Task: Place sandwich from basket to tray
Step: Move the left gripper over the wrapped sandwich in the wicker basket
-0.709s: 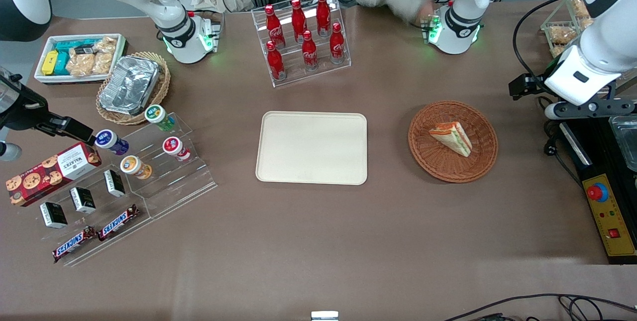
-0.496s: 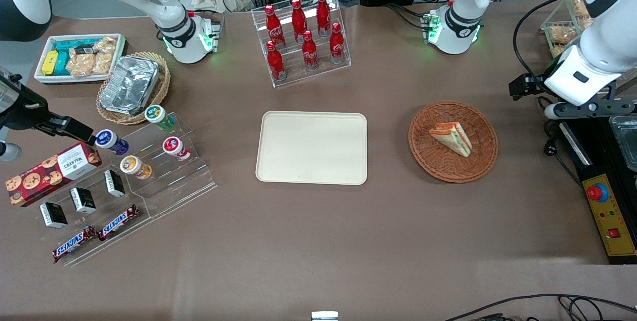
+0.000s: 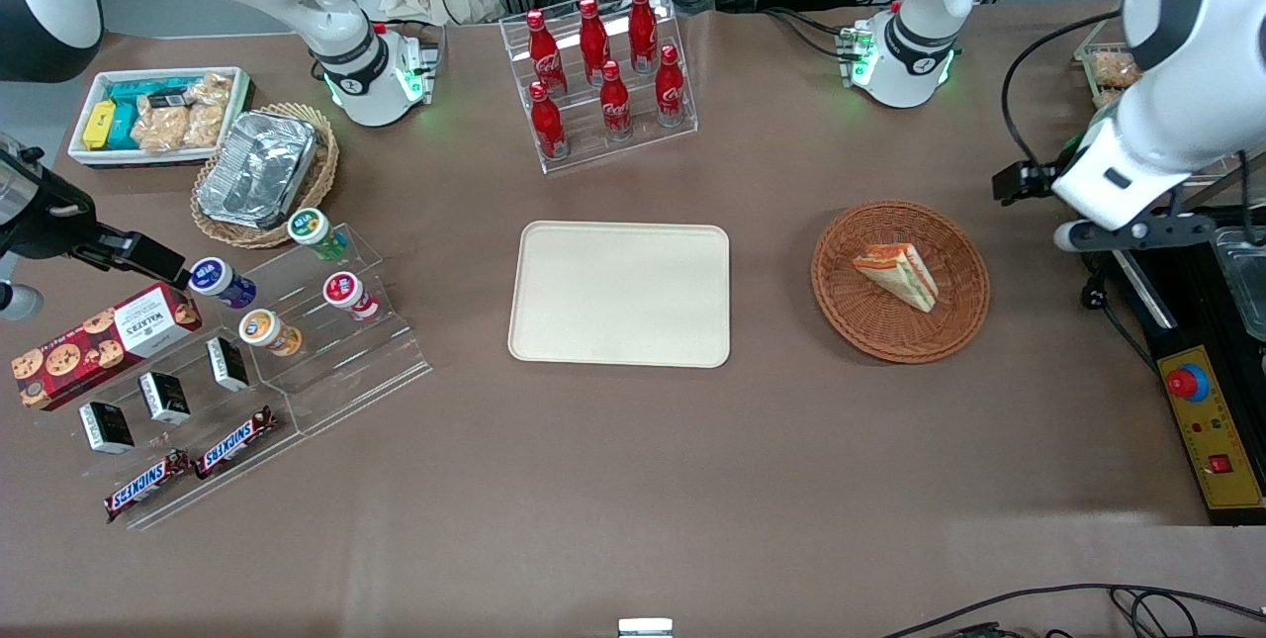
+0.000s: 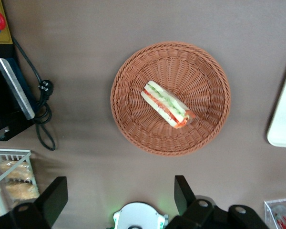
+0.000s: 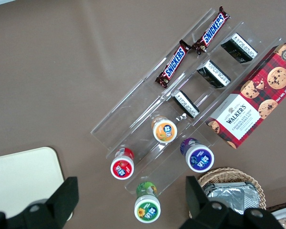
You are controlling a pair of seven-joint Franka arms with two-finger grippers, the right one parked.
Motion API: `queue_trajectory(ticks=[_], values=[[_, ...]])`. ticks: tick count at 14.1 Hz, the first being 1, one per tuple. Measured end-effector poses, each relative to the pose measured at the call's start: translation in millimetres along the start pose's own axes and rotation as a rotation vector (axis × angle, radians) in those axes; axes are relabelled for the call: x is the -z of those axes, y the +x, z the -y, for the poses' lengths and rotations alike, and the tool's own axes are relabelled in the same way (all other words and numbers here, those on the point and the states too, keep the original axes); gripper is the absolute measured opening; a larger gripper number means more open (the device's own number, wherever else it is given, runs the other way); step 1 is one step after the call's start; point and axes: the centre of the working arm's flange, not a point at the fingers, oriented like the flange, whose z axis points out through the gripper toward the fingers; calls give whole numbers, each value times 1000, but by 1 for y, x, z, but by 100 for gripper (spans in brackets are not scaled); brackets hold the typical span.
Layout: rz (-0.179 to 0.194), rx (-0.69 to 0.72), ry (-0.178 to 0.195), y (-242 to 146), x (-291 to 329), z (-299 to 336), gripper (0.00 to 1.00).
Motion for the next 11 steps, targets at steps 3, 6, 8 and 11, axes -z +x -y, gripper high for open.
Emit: queue_trajectory(ticks=[3,6,8,11], values=[[-55,54,1,-3,-47,-11,100],[-91,126,3,-11,-86,-27,100],[-99,216,-1,-13,-102,-34,100],[-158,366,-35,-12,-136,-43,100]])
